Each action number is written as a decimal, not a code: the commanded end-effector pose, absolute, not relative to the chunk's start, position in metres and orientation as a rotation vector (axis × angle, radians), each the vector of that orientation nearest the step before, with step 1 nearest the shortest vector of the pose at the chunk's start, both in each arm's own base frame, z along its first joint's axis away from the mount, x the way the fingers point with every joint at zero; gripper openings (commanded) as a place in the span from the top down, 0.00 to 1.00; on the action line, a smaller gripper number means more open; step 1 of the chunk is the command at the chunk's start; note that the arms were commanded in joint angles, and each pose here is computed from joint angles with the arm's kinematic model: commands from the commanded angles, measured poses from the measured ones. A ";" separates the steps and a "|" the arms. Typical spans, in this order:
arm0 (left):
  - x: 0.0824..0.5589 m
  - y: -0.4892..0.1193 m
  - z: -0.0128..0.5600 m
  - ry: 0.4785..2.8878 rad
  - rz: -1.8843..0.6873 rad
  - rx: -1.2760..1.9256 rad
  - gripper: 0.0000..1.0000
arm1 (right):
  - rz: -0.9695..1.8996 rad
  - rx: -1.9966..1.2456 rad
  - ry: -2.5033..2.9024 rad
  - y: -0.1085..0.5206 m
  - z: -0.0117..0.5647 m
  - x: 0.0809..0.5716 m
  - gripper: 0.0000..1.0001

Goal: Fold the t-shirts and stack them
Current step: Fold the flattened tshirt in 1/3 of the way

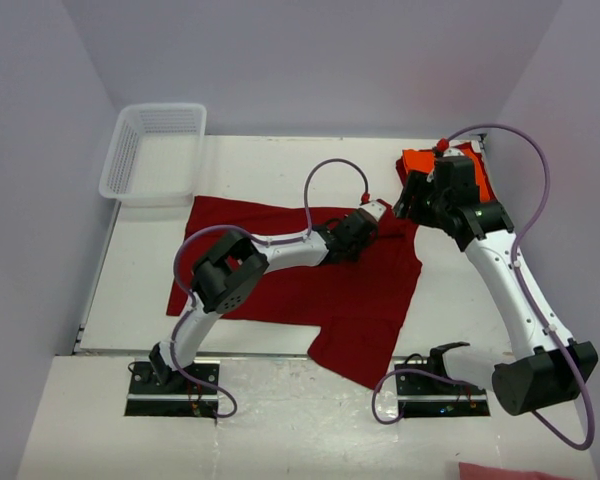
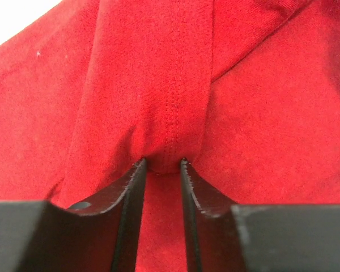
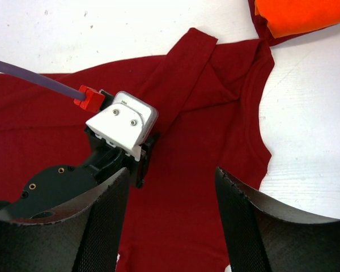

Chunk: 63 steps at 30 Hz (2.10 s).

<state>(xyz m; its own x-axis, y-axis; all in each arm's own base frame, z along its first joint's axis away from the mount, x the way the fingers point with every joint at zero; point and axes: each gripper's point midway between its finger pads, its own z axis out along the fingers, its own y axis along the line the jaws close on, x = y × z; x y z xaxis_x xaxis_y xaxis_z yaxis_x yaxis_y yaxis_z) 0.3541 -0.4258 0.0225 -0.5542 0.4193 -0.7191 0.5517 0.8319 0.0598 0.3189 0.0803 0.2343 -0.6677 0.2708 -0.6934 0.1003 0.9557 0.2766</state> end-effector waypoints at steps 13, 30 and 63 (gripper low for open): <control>0.362 -0.432 0.038 2.190 -0.199 0.712 0.98 | 0.290 0.229 2.297 0.082 0.231 0.318 0.37; 0.342 -0.409 0.127 2.086 -0.228 0.645 1.00 | 0.253 0.245 2.347 0.080 0.215 0.322 0.36; 0.269 -0.347 0.065 2.271 -0.218 0.684 0.67 | 0.177 0.321 2.612 0.104 0.108 0.255 0.45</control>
